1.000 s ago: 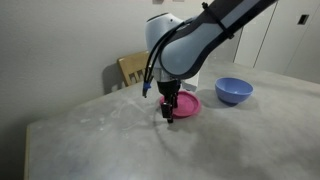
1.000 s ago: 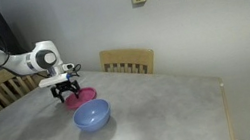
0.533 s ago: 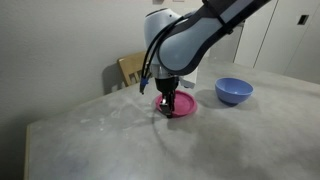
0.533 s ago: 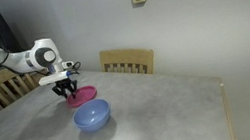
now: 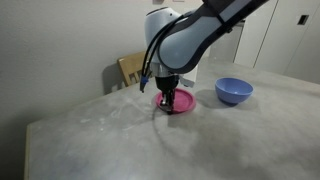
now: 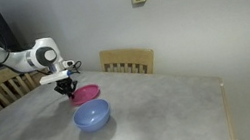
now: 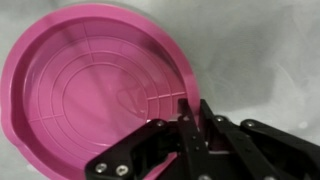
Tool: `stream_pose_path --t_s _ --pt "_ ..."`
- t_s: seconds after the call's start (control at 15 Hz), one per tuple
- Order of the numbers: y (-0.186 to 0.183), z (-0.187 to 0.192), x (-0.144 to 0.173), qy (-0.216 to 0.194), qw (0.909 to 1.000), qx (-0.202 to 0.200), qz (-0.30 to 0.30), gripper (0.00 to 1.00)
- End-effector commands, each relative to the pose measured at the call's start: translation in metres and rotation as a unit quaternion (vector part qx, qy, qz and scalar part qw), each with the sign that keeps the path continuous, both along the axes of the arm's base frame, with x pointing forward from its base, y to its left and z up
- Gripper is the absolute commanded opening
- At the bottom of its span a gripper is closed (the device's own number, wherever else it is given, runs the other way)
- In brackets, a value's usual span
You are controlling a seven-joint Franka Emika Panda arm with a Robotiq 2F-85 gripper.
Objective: Take the plate and put it on the bowl
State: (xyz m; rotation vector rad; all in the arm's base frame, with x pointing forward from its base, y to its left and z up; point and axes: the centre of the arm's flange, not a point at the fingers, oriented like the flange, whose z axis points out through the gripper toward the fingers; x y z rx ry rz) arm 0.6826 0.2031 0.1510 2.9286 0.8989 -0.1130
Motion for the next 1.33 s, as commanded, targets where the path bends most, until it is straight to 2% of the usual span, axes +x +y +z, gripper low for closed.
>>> stream_pose_path --t_s 0.0,0.33,0.67,1.0,1.27 --pt "0.001 0.016 -0.005 -0.008 0.9994 -0.028 -0.017 0.03" --pt "0.015 0.059 0.003 -0.032 0.9953 -0.084 -0.035 0.03" --pt "0.012 0.105 0.005 -0.031 0.9872 -0.139 -0.071 0.03" --pt "-0.024 0.126 -0.008 -0.036 0.9796 -0.133 -0.147 0.03" --pt "-0.077 0.119 -0.021 -0.023 0.9685 -0.110 -0.222 0.03"
